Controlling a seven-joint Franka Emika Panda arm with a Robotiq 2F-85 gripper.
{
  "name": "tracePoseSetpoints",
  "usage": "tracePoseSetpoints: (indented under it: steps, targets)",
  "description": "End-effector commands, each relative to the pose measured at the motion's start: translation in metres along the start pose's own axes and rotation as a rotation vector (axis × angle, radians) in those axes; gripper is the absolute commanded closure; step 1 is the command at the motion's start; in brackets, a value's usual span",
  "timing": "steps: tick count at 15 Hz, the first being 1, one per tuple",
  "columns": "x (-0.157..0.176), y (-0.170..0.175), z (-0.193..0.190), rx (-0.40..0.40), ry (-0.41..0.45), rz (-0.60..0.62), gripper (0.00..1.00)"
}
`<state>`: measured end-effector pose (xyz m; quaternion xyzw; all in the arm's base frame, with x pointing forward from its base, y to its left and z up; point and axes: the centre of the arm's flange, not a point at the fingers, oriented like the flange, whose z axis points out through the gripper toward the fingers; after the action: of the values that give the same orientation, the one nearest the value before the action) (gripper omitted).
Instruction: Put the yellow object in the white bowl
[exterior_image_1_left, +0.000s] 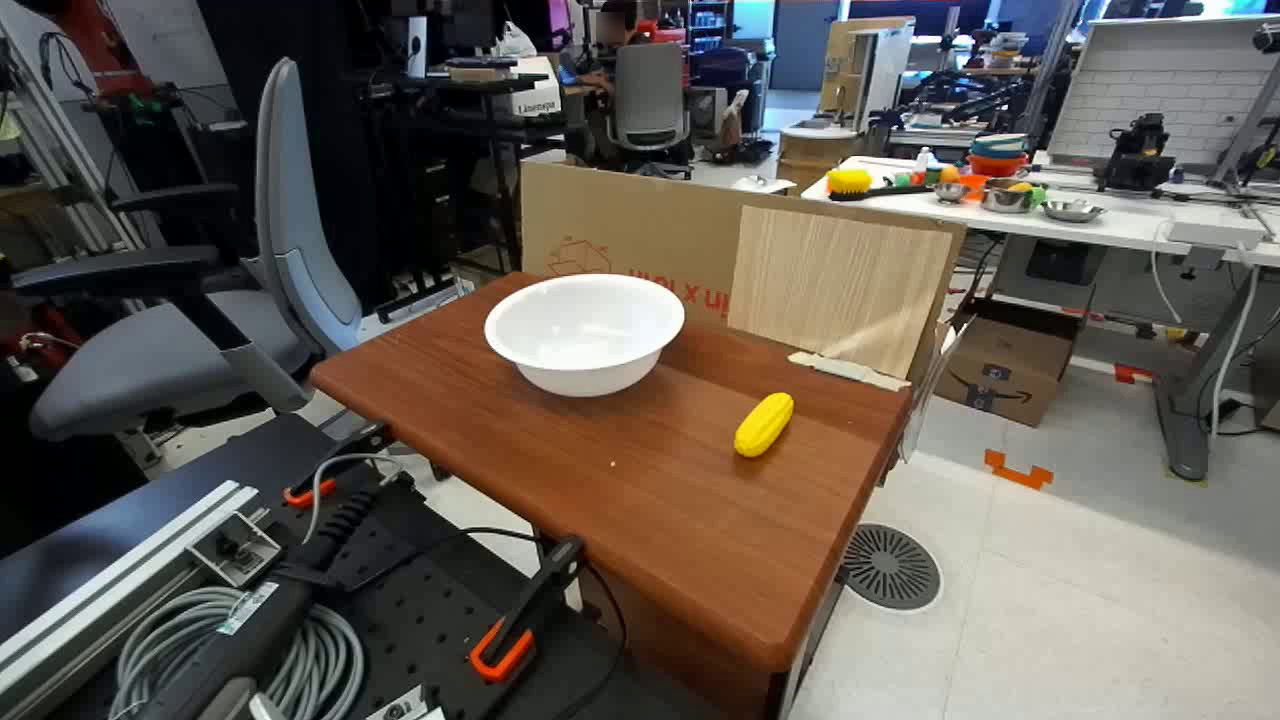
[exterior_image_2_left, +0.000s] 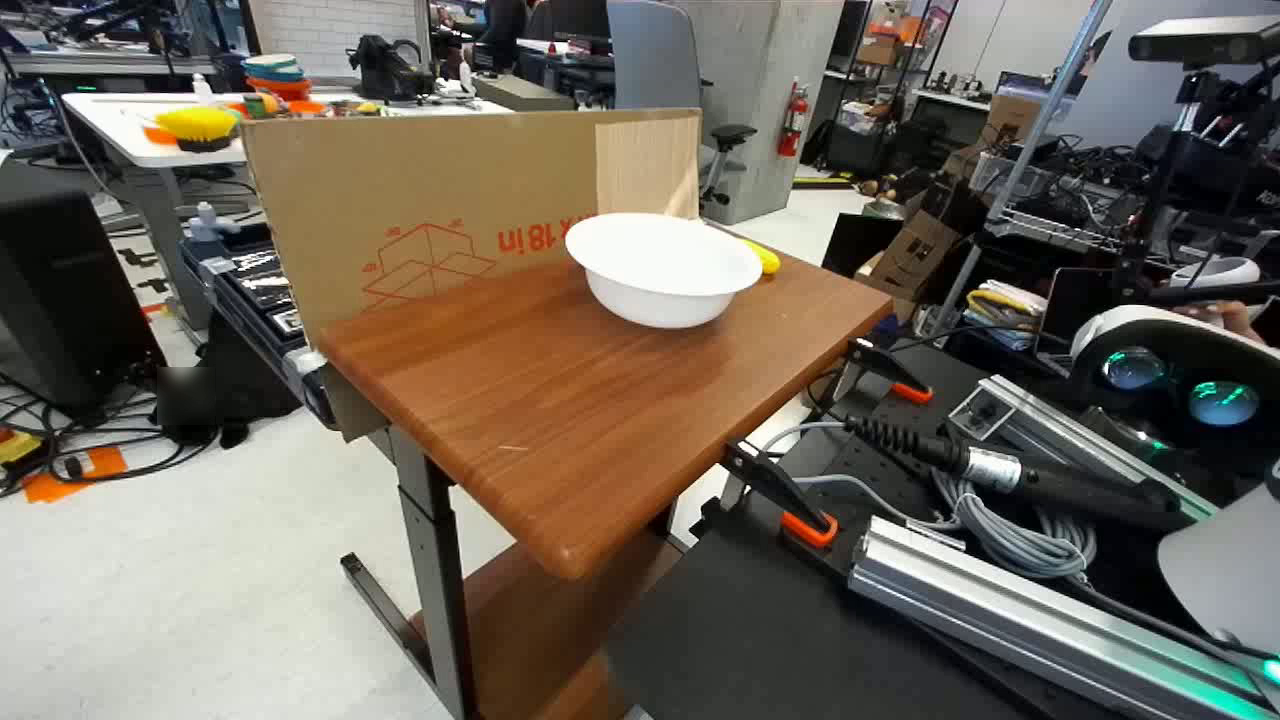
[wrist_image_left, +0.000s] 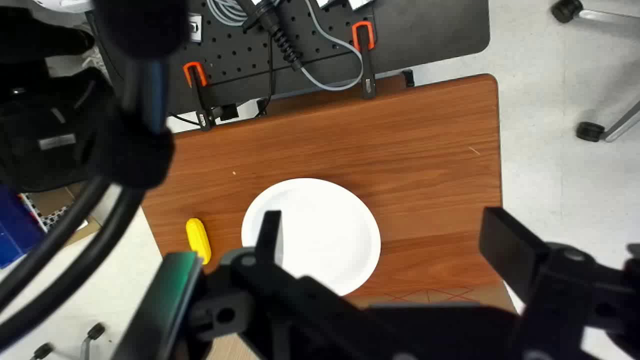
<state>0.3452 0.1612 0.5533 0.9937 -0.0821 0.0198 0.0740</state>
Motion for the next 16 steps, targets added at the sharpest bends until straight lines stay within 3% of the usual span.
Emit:
tracePoseSetpoints:
  steps: [1, 11, 16]
  targets:
    - [0.000, 0.000, 0.000, 0.001, 0.001, 0.000, 0.00]
    - [0.002, 0.003, -0.003, 0.012, 0.007, 0.005, 0.00]
    - [0.036, 0.047, -0.003, 0.008, -0.009, 0.053, 0.00]
